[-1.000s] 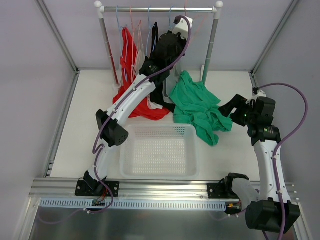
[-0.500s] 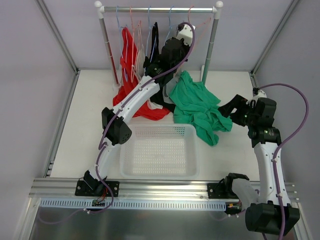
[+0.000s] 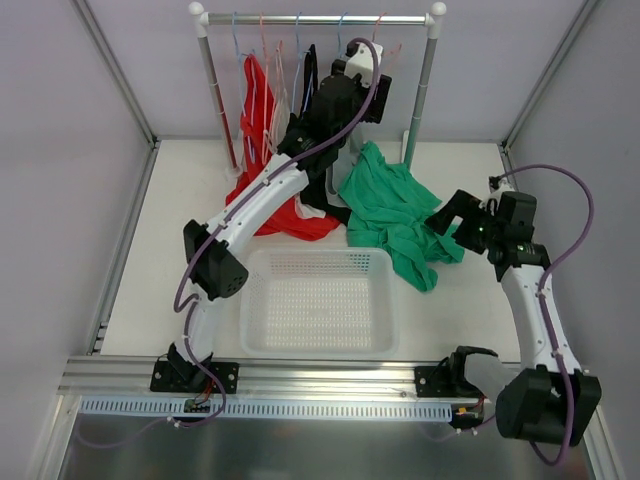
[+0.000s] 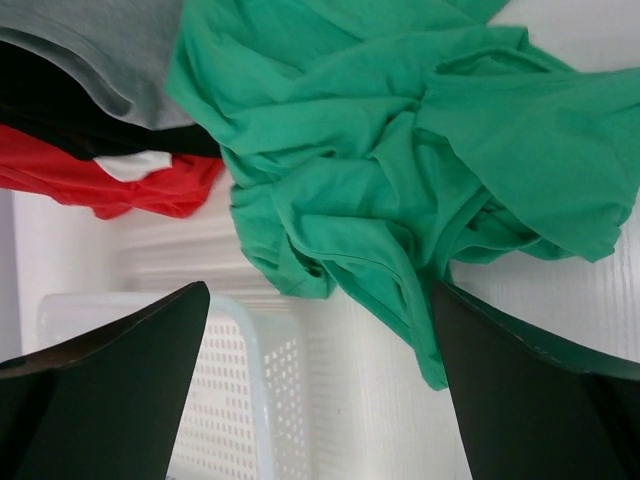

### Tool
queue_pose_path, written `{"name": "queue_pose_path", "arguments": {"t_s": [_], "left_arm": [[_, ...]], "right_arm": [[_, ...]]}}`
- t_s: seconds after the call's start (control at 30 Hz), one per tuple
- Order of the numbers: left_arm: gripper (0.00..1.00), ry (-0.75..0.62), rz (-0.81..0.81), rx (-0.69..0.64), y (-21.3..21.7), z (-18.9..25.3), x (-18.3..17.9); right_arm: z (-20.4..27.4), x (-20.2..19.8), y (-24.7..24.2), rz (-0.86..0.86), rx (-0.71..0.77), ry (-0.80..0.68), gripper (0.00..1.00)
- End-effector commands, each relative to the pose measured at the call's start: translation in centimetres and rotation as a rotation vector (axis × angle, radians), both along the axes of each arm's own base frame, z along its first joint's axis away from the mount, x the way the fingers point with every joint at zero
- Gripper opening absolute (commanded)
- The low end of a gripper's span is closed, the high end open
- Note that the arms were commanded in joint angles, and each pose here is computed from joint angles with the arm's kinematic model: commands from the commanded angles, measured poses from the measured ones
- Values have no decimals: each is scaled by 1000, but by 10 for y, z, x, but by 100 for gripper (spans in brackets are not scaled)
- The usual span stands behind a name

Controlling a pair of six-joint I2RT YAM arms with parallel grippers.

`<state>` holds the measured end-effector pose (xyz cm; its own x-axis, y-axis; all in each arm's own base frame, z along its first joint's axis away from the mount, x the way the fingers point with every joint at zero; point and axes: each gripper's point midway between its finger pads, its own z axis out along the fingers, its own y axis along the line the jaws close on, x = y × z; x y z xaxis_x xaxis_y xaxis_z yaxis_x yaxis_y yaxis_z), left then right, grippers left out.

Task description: Remove the tank top from the hanger

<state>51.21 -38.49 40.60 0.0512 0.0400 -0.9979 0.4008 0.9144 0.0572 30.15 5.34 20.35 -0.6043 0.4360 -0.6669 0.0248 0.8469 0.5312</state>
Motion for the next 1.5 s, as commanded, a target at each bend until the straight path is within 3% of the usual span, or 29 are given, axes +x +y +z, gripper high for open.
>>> {"name": "queue_pose_path", "arguments": {"t_s": [0.0, 0.1, 0.17, 0.2, 0.47, 0.6, 0.7, 0.73, 0.8, 0.83, 1.0, 1.03, 1.07, 1.1, 1.27, 1.47], "left_arm": [[64, -120, -43, -164, 27, 101, -52], [79, -117, -66, -183, 30, 109, -66], [82, -129, -90, -195, 36, 121, -81], [99, -130, -111, -202, 36, 125, -86], [99, -142, -173, -246, 56, 149, -130], [99, -168, -204, -291, 80, 174, -185], [99, -154, -196, -297, 100, 168, -214], [99, -113, -191, -259, 99, 142, -215], [99, -105, -170, -300, 125, 140, -234], [99, -52, -148, -267, 127, 107, -232], [99, 1, -60, -300, 184, 60, -262], [99, 36, -38, -269, 188, 34, -262], [99, 49, -21, -266, 196, 26, -266], [99, 31, 6, -291, 216, 28, -275], [99, 79, 85, -254, 257, -15, -295], [99, 156, 149, -234, 296, -61, -319]], "right_arm": [[-9, 16, 7, 55, -39, 18, 99], [-32, 31, 6, 49, -121, 109, 99], [-59, 37, 15, 88, -180, 201, 99], [-61, 44, 16, 89, -199, 208, 99], [-127, 81, 35, 138, -304, 377, 100], [-148, 91, 36, 158, -341, 421, 99], [-165, 85, 35, 152, -358, 473, 96], [-171, 83, 34, 152, -369, 489, 92], [-180, 77, 35, 159, -389, 510, 74], [-180, 76, 33, 154, -399, 510, 57], [-164, 66, 34, 148, -375, 440, 32], [-157, 68, 35, 147, -365, 409, 25], [-139, 70, 38, 149, -346, 356, 11], [-129, 74, 39, 145, -331, 316, 4], [-70, 79, 44, 145, -272, 117, 0], [34, 75, 39, 74, -209, -144, 0]]}}
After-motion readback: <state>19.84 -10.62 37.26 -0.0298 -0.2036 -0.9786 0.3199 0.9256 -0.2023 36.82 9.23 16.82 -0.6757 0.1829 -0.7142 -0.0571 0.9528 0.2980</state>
